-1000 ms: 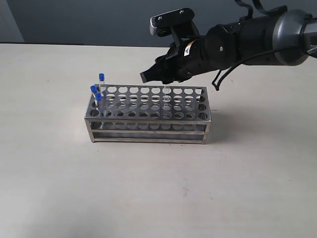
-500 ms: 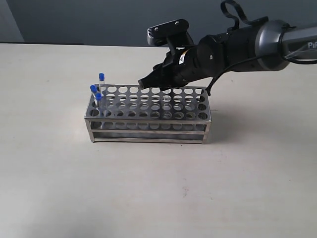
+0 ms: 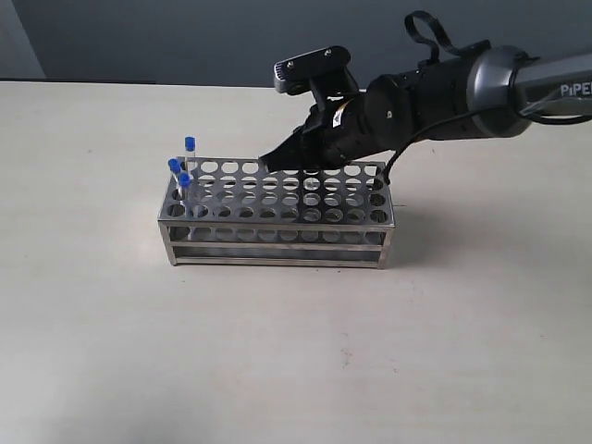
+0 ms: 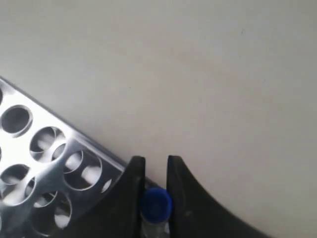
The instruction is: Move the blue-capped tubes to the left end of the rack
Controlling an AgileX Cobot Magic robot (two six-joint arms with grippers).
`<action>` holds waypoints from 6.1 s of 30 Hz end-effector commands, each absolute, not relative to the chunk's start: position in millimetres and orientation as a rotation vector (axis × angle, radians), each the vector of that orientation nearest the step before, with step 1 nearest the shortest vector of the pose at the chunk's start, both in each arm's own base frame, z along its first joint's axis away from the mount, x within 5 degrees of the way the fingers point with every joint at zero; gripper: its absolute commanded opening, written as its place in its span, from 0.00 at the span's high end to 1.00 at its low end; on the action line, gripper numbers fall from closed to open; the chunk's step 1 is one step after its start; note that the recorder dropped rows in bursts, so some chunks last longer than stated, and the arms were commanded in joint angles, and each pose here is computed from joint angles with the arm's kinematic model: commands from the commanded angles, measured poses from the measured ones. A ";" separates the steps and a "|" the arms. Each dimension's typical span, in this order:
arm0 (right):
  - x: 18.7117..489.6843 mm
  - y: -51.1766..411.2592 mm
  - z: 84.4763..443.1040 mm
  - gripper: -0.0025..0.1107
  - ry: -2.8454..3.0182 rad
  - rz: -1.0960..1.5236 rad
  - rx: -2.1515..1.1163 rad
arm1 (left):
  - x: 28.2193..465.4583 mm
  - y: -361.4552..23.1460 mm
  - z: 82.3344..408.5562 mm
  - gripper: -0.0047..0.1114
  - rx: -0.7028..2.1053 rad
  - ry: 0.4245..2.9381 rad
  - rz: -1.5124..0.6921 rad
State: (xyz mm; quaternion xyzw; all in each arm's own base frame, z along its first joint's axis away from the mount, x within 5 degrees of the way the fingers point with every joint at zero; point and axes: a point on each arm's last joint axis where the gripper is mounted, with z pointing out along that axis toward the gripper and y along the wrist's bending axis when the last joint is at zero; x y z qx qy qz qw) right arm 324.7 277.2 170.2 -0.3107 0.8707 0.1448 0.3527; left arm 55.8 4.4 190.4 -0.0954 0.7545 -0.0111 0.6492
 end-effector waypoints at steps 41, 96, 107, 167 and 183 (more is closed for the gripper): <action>266.1 306.5 269.6 0.98 2.008 0.474 -1.032 | 55.4 3.7 191.8 0.95 -0.206 1.707 -0.033; 230.5 379.4 233.4 0.58 2.131 0.524 -1.347 | 55.4 3.7 191.8 0.95 -0.206 1.707 -0.033; 212.0 324.2 333.5 0.73 2.045 0.370 -1.271 | 55.4 3.7 191.8 0.95 -0.206 1.707 -0.033; 37.0 1.7 267.7 0.87 1.599 0.069 -0.017 | 55.4 3.7 191.8 0.95 -0.206 1.707 -0.033; 55.9 -7.4 201.2 0.87 1.606 -0.034 0.182 | 55.4 3.9 191.8 0.95 -0.201 1.708 -0.026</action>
